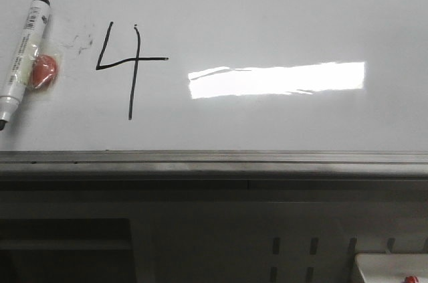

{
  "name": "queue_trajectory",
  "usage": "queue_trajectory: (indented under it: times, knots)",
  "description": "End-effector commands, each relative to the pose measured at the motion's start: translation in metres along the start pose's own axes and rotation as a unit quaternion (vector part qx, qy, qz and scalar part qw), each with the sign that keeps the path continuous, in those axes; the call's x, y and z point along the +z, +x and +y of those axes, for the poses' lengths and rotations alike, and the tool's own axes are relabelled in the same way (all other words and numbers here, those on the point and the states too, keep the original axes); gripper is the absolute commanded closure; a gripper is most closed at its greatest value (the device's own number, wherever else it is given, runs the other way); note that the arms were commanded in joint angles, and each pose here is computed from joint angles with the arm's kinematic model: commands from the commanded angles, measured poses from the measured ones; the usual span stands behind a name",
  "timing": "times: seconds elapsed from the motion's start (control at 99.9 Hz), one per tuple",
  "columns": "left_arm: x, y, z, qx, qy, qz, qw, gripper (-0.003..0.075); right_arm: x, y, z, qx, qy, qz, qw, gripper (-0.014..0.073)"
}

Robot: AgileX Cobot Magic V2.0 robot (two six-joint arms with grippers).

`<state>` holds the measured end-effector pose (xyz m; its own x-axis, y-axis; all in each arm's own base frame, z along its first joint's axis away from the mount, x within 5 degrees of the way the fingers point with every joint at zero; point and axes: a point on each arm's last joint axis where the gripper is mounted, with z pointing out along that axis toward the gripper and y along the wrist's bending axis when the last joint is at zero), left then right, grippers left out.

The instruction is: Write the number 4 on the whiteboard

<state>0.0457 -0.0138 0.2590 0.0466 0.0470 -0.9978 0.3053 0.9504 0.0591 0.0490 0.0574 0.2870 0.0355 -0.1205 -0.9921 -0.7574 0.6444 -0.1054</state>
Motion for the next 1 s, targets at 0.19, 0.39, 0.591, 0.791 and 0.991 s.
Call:
queue_trajectory:
  times: [0.19,0.39,0.591,0.791,0.991]
  knots:
    - [0.001,0.042,0.008,-0.029,-0.117,0.015,0.993,0.0741,-0.002,-0.015,-0.003,-0.003,0.013,-0.046,0.999,0.0646]
    - [0.003,0.076,0.007,-0.080,-0.120,0.075,0.987,0.0741,-0.002,-0.015,-0.003,-0.003,0.013,-0.044,0.999,0.0646]
    - [0.002,0.085,0.007,-0.075,-0.120,0.123,0.982,0.0741,-0.002,-0.015,-0.003,-0.003,0.013,-0.044,0.999,0.0646]
    - [0.002,0.085,0.007,-0.075,-0.120,0.123,0.982,0.0741,-0.002,-0.015,-0.003,-0.003,0.013,-0.044,0.999,0.0646]
    - [0.002,0.085,0.007,-0.075,-0.120,0.123,0.982,0.0741,-0.002,-0.015,-0.003,-0.003,0.013,-0.044,0.999,0.0646]
